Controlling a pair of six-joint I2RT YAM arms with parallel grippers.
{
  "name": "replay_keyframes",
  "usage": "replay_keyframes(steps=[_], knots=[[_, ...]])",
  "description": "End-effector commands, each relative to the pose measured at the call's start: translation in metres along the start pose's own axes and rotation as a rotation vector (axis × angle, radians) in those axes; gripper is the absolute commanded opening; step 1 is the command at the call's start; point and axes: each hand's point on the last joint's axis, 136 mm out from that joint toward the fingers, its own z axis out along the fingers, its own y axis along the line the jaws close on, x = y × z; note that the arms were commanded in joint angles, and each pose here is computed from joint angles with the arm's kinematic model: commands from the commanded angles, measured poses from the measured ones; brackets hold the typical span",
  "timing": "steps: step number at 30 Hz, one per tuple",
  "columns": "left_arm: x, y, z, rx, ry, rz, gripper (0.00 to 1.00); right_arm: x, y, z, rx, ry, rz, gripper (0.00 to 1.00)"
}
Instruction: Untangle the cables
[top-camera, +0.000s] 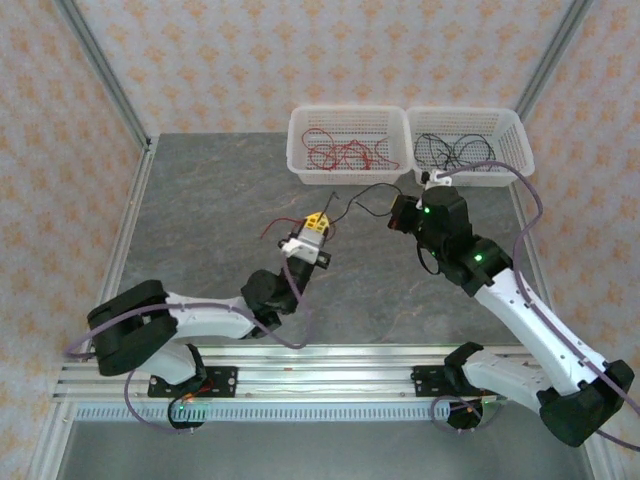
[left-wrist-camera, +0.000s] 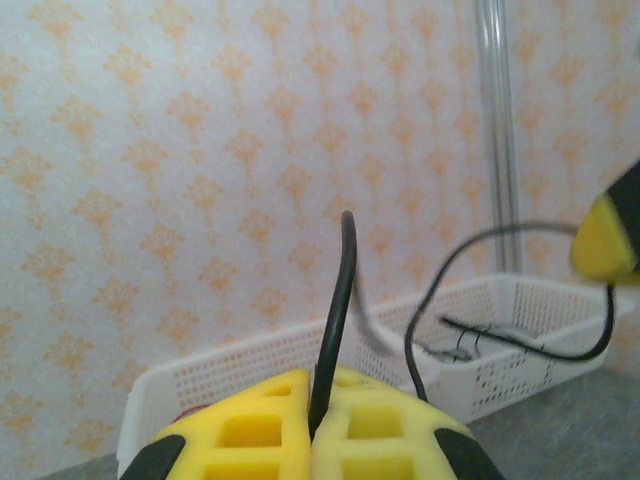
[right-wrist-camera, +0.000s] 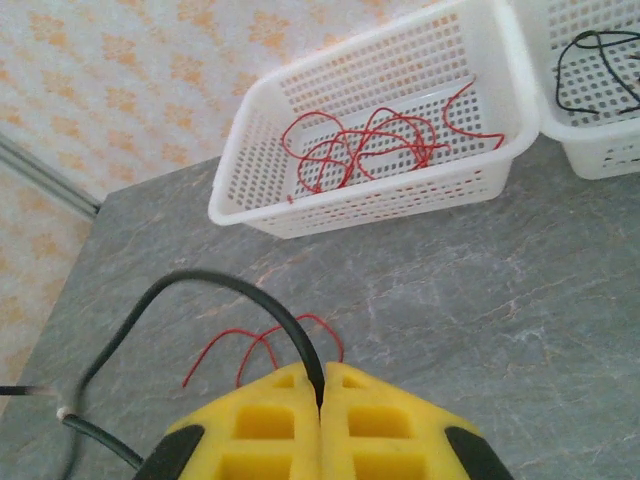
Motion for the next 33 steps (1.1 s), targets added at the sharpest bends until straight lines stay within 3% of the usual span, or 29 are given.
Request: replay_keyframes(steps=[1, 7, 11, 15, 21, 28, 33], knots=[[-0.03, 0.016, -0.012, -0.021, -0.091, -0.135, 0.0, -0.004, -0.008, 0.014, 0.037, -0.032, 0.021, 0.0], [-0.046, 0.035, -0.018, -0.077, -0.113, -0.171, 0.01, 0.026, -0.012, 0.032, 0.024, 0.048, 0.03, 0.0], [-0.05, 0.045, -0.02, -0.129, -0.132, -0.204, 0.28, 0.032, -0.017, 0.028, 0.024, 0.051, 0.031, 0.0], [-0.052, 0.049, -0.017, -0.16, -0.129, -0.241, 0.46, 0.015, -0.019, 0.019, 0.044, 0.005, 0.016, 0.0], [-0.05, 0.072, -0.023, -0.279, -0.096, -0.263, 0.49, -0.026, -0.038, 0.011, 0.124, -0.072, -0.023, 0.0], [-0.038, 0.082, -0.033, -0.29, 0.029, -0.254, 0.5, -0.09, -0.094, 0.015, 0.303, -0.174, -0.061, 0.0], [-0.032, 0.092, -0.045, -0.289, 0.11, -0.306, 0.5, -0.137, -0.121, 0.037, 0.349, -0.232, -0.066, 0.0]])
